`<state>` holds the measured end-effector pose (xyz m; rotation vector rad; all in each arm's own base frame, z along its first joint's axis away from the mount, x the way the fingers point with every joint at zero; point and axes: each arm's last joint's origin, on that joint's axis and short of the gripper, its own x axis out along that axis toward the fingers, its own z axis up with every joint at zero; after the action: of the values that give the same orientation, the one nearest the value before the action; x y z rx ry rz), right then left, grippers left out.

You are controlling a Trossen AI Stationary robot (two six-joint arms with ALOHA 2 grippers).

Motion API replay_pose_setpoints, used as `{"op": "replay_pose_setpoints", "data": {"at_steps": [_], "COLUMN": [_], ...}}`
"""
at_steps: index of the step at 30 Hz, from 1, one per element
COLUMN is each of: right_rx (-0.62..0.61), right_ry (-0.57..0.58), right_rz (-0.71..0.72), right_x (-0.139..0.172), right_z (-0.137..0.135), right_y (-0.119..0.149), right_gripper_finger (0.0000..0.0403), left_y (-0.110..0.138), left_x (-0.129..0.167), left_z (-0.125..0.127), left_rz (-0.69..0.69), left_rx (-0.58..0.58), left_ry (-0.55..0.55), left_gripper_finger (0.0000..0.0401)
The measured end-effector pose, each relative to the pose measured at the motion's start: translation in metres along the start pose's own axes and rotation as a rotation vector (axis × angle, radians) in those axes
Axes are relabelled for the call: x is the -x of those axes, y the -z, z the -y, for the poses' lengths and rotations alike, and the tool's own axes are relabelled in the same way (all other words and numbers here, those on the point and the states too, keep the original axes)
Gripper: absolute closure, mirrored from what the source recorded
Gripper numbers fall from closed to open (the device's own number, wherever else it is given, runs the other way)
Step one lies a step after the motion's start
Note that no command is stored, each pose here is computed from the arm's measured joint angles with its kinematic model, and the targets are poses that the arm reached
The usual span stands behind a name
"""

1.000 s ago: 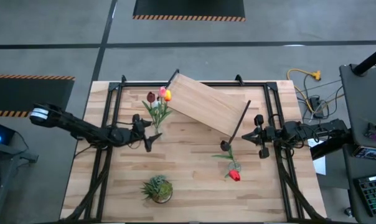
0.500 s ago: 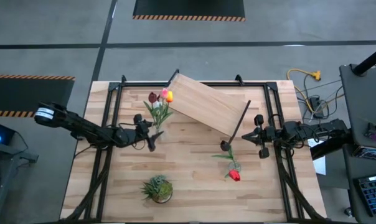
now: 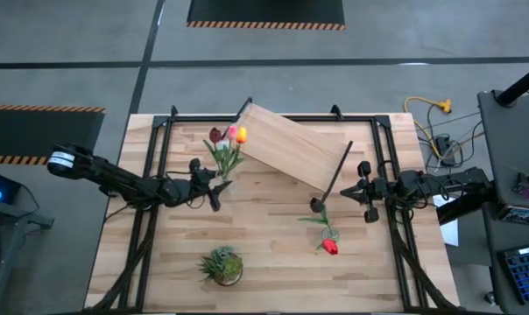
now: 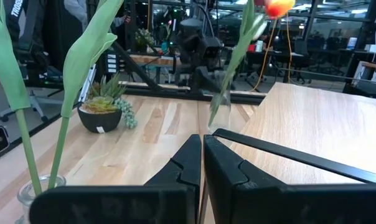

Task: Pick and place flowers into a vace then onto a shelf
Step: Put the left transparent vase with the tulips on the shelf

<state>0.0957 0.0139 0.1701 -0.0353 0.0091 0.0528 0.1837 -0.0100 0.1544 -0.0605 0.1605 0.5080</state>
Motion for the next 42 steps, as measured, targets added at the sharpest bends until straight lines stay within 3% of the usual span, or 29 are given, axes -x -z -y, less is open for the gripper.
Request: {"op": "replay_pose_setpoints", "data": {"at_steps": [6, 11, 15, 22, 28, 37, 42], "right_rx": [0.0, 0.0, 0.0, -0.009, -0.008, -0.008, -0.008], "right_ry": [0.0, 0.0, 0.0, 0.0, 0.0, 0.001, 0.0], "right_rz": [0.0, 0.0, 0.0, 0.0, 0.0, 0.001, 0.0], "right_x": [0.0, 0.0, 0.0, 0.0, 0.0, 0.0, 0.0], "right_z": [0.0, 0.0, 0.0, 0.0, 0.0, 0.0, 0.0], "right_y": [0.0, 0.0, 0.0, 0.0, 0.0, 0.0, 0.0], "right_gripper_finger": [0.0394, 0.0394, 0.0394, 0.0394, 0.0394, 0.0394, 0.0394], "left_y": [-0.037, -0.077, -0.118, -0.169, -0.173, -0.166, -0.153], "left_x": [-0.01, -0.021, -0.028, -0.04, -0.051, -0.075, -0.091], "left_z": [0.016, 0.03, 0.031, 0.007, -0.021, -0.04, -0.045], "left_rz": [0.055, 0.011, -0.006, 0.012, 0.017, 0.09, 0.042], "left_rx": [0.029, 0.001, -0.023, -0.022, -0.024, 0.043, 0.012], "left_ry": [0.086, 0.091, 0.034, -0.095, -0.198, -0.176, -0.209], "left_gripper_finger": [0.0241, 0.0241, 0.0241, 0.0241, 0.0241, 0.0238, 0.0238]}}
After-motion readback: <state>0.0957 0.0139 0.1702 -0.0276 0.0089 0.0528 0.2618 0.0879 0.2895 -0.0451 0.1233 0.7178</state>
